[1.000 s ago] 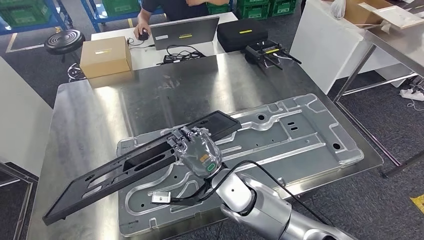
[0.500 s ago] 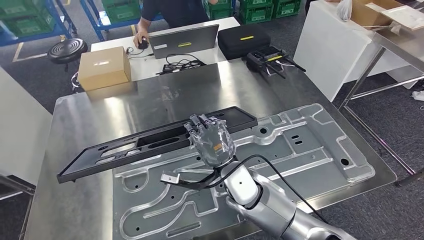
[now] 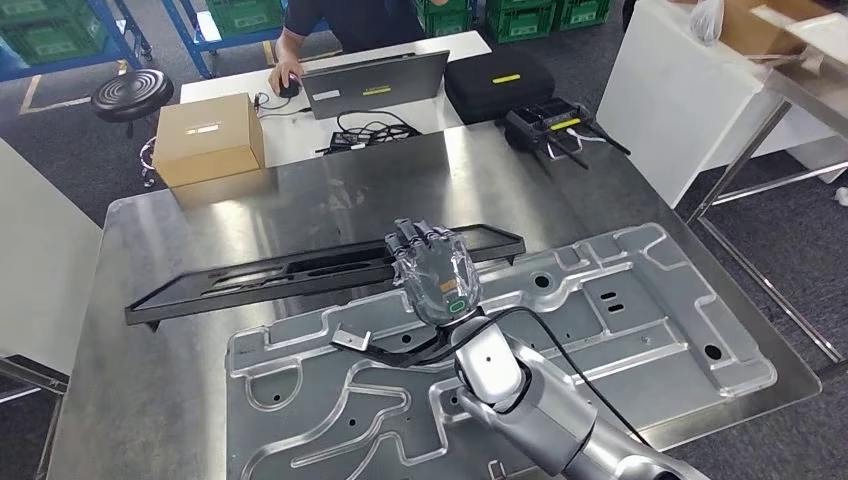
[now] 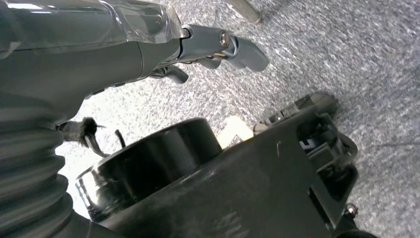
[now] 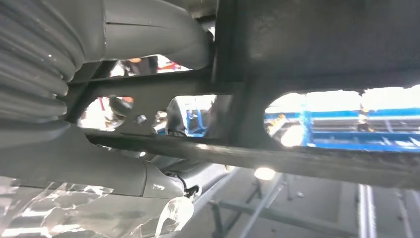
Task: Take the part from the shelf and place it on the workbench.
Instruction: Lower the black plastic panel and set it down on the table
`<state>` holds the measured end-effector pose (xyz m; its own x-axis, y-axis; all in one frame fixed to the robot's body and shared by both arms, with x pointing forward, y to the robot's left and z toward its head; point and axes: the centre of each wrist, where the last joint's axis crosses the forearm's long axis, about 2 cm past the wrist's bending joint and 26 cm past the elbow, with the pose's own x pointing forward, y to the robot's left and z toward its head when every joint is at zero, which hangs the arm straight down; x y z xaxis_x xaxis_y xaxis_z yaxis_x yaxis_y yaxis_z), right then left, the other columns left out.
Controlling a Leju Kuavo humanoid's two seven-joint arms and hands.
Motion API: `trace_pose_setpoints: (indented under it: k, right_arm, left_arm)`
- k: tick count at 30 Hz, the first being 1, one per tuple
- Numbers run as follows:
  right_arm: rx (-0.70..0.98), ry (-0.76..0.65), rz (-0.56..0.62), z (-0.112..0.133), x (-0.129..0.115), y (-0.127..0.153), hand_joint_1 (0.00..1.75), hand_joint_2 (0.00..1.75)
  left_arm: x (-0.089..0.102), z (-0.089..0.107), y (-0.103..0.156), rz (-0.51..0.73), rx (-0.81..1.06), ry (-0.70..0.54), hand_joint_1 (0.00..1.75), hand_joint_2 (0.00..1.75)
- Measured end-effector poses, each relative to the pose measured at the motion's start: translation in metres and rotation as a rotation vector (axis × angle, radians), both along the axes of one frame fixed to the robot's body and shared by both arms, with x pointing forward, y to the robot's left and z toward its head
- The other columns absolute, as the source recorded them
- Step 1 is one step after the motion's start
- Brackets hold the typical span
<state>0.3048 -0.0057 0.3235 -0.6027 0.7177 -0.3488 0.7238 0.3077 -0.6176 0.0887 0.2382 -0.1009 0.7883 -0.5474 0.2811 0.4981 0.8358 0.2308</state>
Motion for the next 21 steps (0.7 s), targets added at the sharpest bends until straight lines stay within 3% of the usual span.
trace_pose_setpoints:
  k: [4,8,21]
  right_arm:
    - [-0.006,0.011,-0.001,-0.0025,0.0007,-0.0019,0.0,0.0]
    - [-0.015,0.021,-0.005,-0.0044,0.0004,-0.003,0.0,0.0]
    - [-0.005,0.032,0.008,0.0006,-0.0034,-0.0021,0.0,0.0]
  left_arm:
    - [0.0003,0.0004,-0.0029,-0.005,-0.004,-0.001,0.0,1.75]
    - [0.0008,0.0004,-0.0017,0.012,0.003,0.005,0.0,0.0]
    - [-0.002,-0.0007,0.0029,0.019,-0.002,0.011,0.0,0.0]
